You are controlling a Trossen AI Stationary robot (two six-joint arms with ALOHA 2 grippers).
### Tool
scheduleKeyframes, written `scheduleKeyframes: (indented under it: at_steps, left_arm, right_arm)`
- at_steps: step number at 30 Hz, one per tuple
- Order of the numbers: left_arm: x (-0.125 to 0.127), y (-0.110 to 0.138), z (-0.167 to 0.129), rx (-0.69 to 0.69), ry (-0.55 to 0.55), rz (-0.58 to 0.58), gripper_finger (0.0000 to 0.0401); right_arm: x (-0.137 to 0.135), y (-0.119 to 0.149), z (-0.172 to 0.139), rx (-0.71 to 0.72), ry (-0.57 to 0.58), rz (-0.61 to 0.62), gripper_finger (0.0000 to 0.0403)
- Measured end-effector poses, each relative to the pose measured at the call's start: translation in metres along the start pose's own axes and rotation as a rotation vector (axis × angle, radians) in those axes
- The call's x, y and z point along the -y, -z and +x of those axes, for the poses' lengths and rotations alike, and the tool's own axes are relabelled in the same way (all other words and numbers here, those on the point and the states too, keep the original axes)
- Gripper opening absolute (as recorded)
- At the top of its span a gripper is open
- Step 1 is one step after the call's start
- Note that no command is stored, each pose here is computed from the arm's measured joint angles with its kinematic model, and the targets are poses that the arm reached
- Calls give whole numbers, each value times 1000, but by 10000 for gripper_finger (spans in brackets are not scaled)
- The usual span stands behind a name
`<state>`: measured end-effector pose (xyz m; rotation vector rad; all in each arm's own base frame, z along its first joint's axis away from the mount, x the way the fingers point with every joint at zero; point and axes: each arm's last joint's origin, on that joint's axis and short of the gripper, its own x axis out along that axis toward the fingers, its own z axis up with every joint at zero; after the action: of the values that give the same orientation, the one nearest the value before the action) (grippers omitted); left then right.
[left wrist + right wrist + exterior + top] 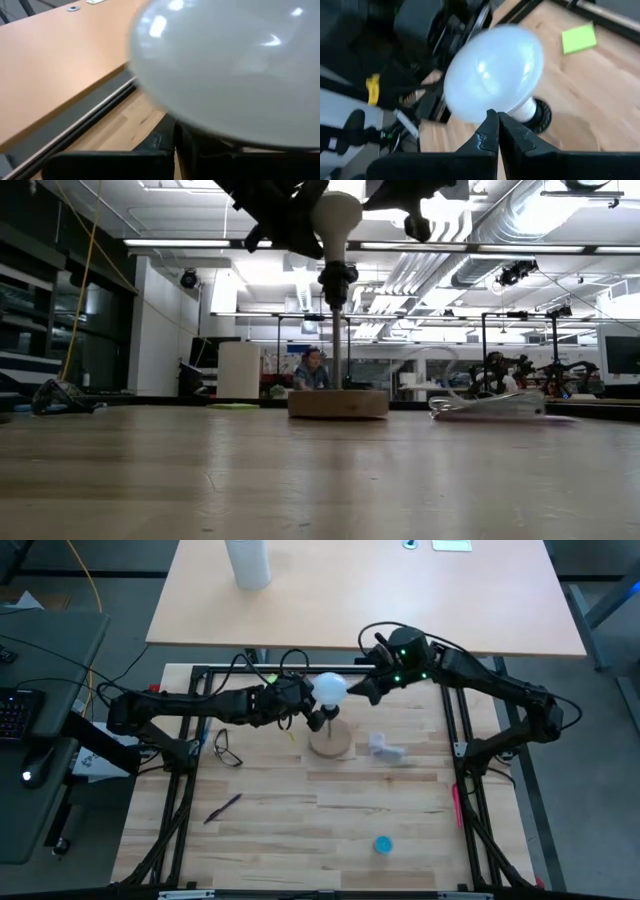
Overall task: Screw lightbulb
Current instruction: Insert the lightbulb into the lamp, then remove the lightbulb from the lamp
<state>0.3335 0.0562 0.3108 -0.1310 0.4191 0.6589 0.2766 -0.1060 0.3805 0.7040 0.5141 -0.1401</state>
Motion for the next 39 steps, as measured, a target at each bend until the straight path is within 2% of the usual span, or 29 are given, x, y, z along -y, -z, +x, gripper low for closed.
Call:
scheduleKeyframes:
  at_steps: [10,16,21,31,39]
  left_arm:
    - [-7,3,3,-49,-4,32,0]
    - [-9,8,-1,-110,-4,69,0]
    - [-14,2,-12,-96,3,46,0]
    - [-33,-8,-61,-114,6,20,0]
    - [-39,-19,-126,3,89,-45,0]
  right_arm:
    - [-22,23,-9,-84,34,-29,0]
    - [-32,38,-26,-129,95,-57,0]
    - [-36,51,-48,-150,175,-81,0]
    - [-39,69,-104,-87,273,-99,0]
    - [-38,84,-147,-6,309,-105,0]
